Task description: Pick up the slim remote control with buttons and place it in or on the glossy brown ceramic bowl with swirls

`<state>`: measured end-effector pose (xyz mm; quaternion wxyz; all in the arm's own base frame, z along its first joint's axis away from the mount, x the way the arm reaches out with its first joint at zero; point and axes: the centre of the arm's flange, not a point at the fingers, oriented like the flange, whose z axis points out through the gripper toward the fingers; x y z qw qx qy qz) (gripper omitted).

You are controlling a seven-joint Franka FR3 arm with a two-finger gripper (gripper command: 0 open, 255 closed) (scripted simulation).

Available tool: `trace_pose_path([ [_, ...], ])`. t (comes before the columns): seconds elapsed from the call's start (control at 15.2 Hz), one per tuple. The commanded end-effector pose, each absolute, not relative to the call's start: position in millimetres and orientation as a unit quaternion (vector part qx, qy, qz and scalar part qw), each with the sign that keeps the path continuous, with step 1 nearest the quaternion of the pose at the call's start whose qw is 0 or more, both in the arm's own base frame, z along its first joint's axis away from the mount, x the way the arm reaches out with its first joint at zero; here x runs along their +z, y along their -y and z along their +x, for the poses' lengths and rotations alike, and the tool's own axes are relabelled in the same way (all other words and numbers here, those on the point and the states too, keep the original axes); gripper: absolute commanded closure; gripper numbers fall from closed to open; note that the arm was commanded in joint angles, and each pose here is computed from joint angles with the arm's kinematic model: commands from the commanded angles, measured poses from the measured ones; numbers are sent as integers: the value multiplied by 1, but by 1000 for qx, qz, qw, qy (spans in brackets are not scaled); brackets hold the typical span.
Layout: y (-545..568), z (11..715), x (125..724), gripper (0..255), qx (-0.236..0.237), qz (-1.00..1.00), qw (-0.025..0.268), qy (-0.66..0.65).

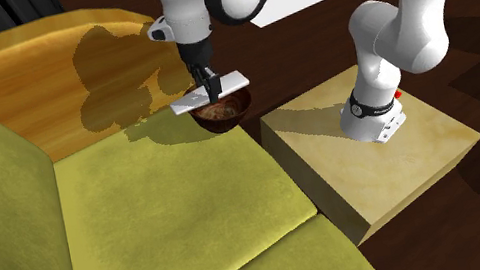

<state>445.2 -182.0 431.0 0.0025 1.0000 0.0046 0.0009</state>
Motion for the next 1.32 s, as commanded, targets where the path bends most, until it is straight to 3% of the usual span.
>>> trace_pose_path([
  [0.0,182,445,430,255,0,1000,2,-4],
  [0.07,182,445,430,255,0,1000,2,-4],
  [0.13,182,445,430,0,0,1000,2,-4],
  [0.46,182,445,430,0,0,1000,2,-4],
  [0.73,182,445,480,0,0,1000,2,-4],
  [1.25,182,445,480,0,0,1000,2,-4],
])
